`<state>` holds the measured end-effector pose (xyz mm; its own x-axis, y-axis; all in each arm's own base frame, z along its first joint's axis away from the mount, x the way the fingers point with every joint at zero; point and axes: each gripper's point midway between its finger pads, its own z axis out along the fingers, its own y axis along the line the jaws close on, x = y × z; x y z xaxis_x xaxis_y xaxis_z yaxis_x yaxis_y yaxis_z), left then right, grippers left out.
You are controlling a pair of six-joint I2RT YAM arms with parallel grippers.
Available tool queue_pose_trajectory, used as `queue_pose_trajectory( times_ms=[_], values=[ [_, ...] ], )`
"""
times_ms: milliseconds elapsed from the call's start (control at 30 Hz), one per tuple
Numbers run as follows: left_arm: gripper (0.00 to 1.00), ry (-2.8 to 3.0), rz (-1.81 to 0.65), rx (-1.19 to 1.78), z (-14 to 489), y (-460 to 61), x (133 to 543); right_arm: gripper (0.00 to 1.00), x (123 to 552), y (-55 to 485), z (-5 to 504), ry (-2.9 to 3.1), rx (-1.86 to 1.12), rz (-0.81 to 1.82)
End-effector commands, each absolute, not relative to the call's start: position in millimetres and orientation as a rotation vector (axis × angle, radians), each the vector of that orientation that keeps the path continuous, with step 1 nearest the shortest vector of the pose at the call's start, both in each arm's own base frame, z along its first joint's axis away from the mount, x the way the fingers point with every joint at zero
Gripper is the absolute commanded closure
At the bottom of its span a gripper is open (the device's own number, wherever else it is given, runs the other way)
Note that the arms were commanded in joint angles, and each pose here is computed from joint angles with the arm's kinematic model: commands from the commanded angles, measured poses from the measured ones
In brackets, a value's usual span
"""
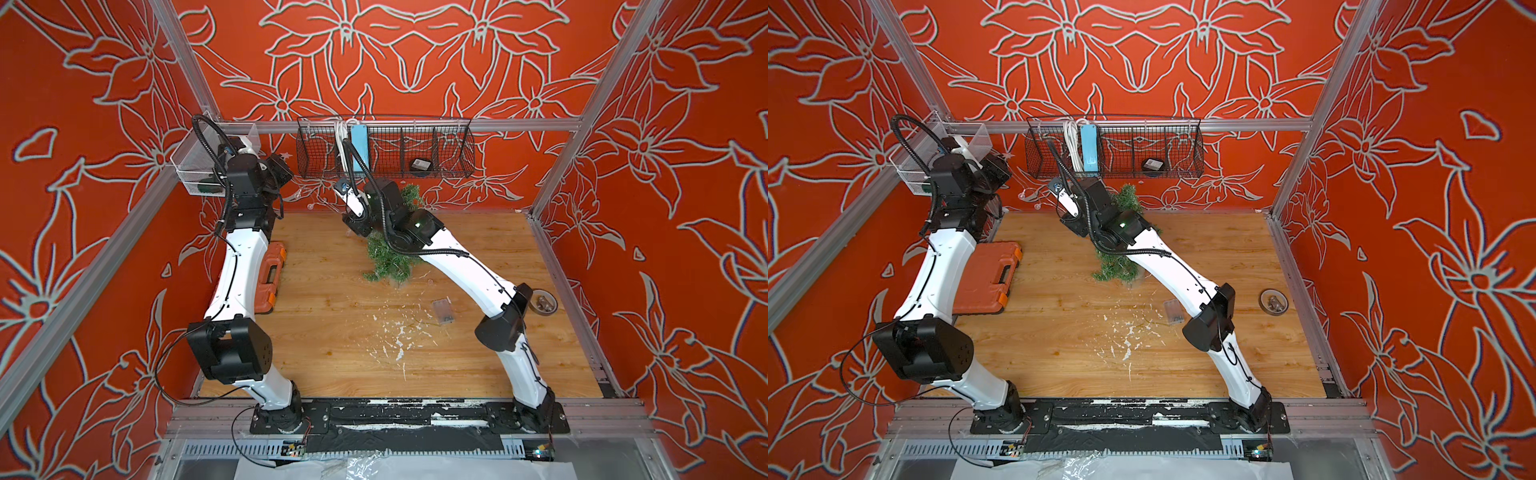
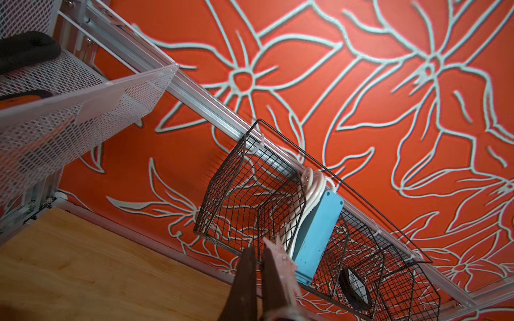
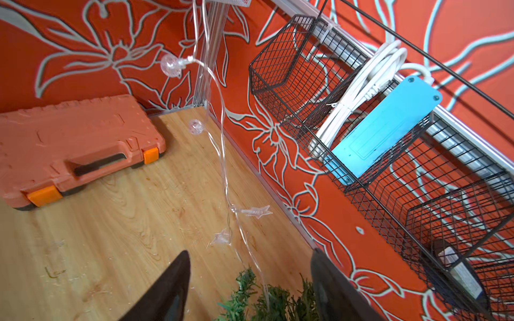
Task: Remove string lights from the small christmas tree
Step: Remove the light string from the Christmas tree.
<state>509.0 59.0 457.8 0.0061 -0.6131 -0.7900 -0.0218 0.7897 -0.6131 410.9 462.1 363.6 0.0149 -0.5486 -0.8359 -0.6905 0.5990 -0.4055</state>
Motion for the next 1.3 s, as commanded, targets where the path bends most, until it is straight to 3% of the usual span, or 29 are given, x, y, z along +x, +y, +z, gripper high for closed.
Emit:
queue_pose_trajectory(
  times_ms=[0, 300, 700, 1100, 1267],
  values=[
    [1.0, 1.437, -0.534, -0.46, 495, 49, 494, 0.39, 412, 467, 355, 1.641, -1.091, 0.09],
    [1.0, 1.389, -0.585, -0.386, 524, 35, 475, 0.37, 419, 476, 336, 1.641, -1.123, 0.046],
    [1.0, 1.344, -0.635, -0.32, 551, 21, 449, 0.46, 432, 479, 337, 1.627, -1.069, 0.002],
    [1.0, 1.339, -0.686, -0.285, 557, 12, 443, 0.48, 452, 482, 342, 1.584, -1.001, -0.019],
    [1.0, 1.341, -0.698, -0.272, 557, 8, 440, 0.62, 456, 485, 349, 1.558, -0.988, 0.019]
  ],
)
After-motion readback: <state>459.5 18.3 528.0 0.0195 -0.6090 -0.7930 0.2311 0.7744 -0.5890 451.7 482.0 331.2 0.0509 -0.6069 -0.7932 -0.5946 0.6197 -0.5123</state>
